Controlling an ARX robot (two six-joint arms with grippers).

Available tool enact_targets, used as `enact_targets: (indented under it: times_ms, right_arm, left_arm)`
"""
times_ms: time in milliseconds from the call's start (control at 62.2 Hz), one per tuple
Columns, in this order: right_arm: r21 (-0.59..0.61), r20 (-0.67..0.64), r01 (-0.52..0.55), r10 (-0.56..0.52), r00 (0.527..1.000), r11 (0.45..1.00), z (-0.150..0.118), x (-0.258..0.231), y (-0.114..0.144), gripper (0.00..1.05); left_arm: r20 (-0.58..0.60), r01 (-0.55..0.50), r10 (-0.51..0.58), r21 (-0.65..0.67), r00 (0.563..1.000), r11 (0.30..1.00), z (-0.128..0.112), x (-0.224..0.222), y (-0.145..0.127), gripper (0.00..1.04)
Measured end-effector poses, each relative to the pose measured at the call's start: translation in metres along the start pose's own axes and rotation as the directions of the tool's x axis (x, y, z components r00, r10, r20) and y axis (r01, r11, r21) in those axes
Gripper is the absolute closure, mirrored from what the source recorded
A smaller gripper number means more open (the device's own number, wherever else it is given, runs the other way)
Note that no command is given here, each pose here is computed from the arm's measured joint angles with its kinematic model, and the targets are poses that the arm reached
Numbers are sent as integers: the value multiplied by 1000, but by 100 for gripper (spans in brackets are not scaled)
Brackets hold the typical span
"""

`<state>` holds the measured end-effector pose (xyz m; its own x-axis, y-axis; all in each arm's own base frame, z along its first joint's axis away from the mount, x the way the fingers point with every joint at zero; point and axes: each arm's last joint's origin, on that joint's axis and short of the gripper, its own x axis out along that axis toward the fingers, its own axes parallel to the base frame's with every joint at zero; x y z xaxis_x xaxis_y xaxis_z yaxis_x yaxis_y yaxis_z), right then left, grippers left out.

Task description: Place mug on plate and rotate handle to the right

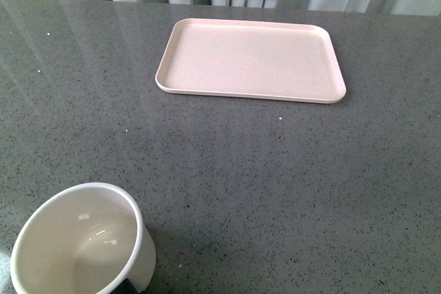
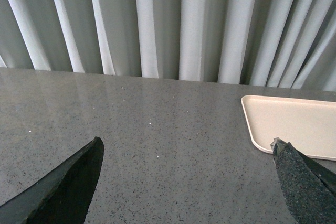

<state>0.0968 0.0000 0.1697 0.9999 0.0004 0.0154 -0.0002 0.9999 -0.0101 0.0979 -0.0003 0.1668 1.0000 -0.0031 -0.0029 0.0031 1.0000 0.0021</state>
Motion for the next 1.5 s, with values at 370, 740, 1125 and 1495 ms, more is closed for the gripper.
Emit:
enact_targets:
  times_ms: [370, 740, 1125, 1495]
  right_arm:
    - [0, 0, 0, 0, 1000, 1000, 0, 0, 0, 9]
    - [0, 0, 0, 0, 1000, 1000, 0, 0, 0, 9]
    - [0, 0, 0, 0, 1000, 1000, 0, 0, 0, 9]
    - [0, 0, 0, 0, 1000, 1000, 0, 0, 0, 9]
  left_arm:
    - [0, 0, 0, 0, 1000, 1000, 0, 0, 0, 9]
    - [-458, -152, 84, -114, 885, 982, 33, 32, 10, 9]
    - [-636, 66, -74, -36, 768, 997, 12, 73, -1, 9]
    - [-692, 215, -183, -42, 698, 976, -2, 79, -21, 9]
